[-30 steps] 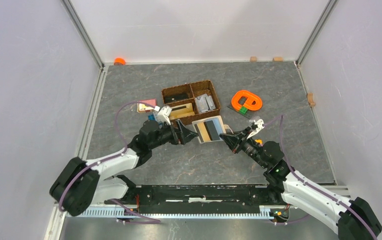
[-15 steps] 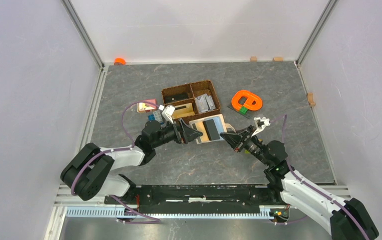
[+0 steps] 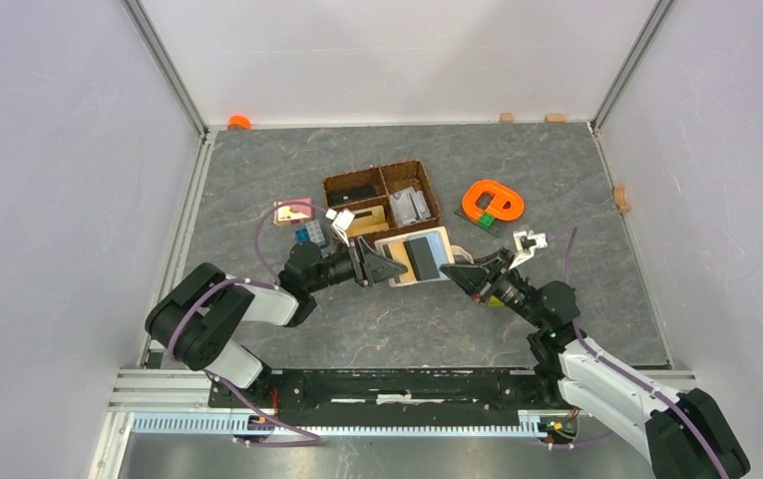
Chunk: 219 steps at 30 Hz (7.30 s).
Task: Take the credit cards out of the card holder
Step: Remove the credit card from the card holder.
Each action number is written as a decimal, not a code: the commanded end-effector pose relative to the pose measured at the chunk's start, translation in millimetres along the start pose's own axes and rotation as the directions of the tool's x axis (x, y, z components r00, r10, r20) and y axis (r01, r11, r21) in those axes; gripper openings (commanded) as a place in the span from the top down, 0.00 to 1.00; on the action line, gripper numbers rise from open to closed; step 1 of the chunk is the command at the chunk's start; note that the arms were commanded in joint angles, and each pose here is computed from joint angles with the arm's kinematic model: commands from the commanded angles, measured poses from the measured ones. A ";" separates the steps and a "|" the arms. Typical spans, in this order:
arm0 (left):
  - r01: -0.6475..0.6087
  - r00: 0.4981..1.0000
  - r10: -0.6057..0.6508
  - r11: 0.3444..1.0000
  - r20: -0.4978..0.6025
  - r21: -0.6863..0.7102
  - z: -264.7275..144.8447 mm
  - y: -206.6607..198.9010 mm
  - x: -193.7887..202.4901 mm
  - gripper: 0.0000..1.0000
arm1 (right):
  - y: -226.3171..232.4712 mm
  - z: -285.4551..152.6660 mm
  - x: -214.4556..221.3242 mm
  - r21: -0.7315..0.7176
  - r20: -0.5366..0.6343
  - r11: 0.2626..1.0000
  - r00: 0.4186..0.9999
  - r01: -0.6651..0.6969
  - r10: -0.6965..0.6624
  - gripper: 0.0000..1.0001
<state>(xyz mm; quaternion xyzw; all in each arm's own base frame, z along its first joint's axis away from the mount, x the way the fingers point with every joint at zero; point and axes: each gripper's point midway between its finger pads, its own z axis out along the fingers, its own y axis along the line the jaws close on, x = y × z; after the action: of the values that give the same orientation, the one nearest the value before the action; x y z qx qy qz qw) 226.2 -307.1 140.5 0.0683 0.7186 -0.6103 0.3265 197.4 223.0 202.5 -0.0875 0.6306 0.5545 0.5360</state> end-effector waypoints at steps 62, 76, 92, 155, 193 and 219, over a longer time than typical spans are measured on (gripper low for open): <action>-0.014 0.998 0.031 0.959 -0.056 0.284 -6.9 -85.2 -9.7 0.98 | 7.8 3.9 15.6 -0.128 -0.082 0.990 0.994 0.058 -0.069 0.28; -0.004 0.996 0.026 0.968 -0.084 0.250 -1.1 -76.9 -5.1 0.98 | 2.2 0.7 6.5 -0.074 -0.033 0.992 0.994 0.102 -0.104 0.53; -0.051 0.997 0.056 0.995 -0.055 0.082 -1.4 -50.4 -8.7 0.74 | 0.8 -1.0 5.7 -0.064 -0.023 0.993 0.995 0.100 -0.102 0.95; -0.213 0.977 0.212 0.964 0.027 0.159 0.4 -95.9 -1.7 0.68 | 45.1 -0.7 13.1 -0.293 -0.082 0.956 0.996 0.009 -0.034 0.98; -0.023 0.998 0.033 0.982 -0.050 0.189 2.4 -68.5 -8.3 0.98 | 30.5 2.0 13.7 -0.233 -0.093 0.973 0.995 0.005 -0.028 0.72; -0.040 0.996 0.062 0.953 -0.064 0.301 -1.5 -94.0 -3.3 0.67 | 38.0 3.4 16.6 -0.260 -0.108 0.965 0.994 -0.028 0.000 1.00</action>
<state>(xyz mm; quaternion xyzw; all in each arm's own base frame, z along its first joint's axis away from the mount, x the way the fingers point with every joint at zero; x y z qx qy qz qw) 186.3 -323.8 201.1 0.1395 0.6565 -0.6790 0.2975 171.8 244.4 181.0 -0.1510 0.6314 0.6108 0.4533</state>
